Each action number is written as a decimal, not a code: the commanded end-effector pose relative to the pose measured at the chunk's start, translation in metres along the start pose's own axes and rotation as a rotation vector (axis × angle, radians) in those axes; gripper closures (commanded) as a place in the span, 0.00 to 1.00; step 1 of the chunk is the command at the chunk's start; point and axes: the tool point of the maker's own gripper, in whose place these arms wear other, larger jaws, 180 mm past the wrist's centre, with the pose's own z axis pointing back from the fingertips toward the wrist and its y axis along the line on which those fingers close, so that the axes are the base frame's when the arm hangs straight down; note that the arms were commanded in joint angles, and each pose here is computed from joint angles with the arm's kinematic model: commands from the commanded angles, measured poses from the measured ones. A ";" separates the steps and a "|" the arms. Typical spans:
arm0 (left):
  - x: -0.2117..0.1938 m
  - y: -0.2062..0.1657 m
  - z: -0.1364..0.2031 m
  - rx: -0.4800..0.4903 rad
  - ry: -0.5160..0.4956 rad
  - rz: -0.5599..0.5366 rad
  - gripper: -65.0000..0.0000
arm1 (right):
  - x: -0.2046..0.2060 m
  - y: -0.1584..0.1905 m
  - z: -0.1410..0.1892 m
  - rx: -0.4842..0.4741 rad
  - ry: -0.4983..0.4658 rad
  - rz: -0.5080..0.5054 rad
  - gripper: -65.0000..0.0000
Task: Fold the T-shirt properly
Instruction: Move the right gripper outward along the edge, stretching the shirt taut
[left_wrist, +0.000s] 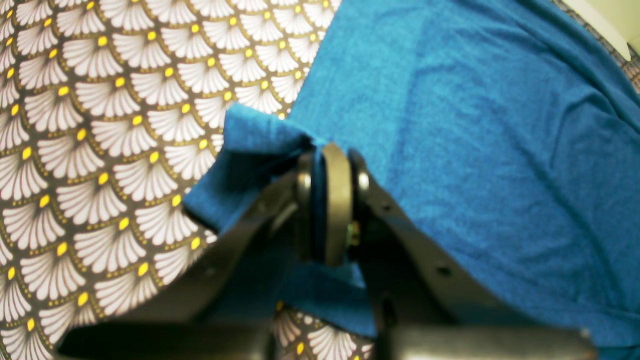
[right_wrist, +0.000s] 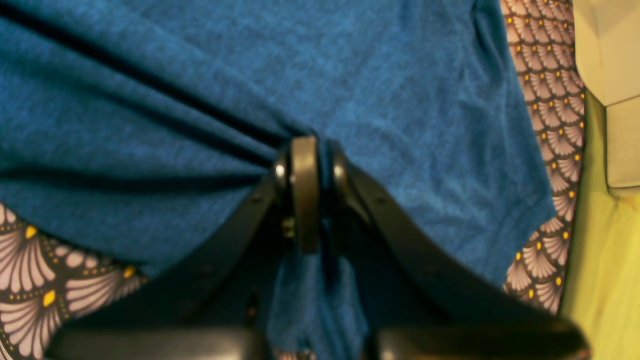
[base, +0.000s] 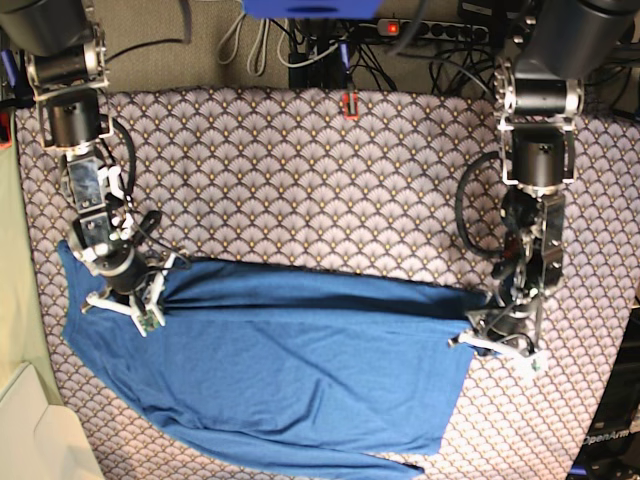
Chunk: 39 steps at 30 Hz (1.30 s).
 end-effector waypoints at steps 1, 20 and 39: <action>0.029 -0.007 0.000 -0.017 -0.065 -0.001 0.98 | 0.021 -0.017 0.001 -0.034 -0.059 0.006 0.97; 0.004 0.002 0.008 -0.010 -0.032 -0.014 0.34 | 0.019 -0.019 0.002 -0.040 -0.053 0.006 0.76; -0.028 0.025 0.016 0.026 0.021 -0.021 0.34 | 0.028 -0.091 0.028 -0.199 -0.102 -0.042 0.44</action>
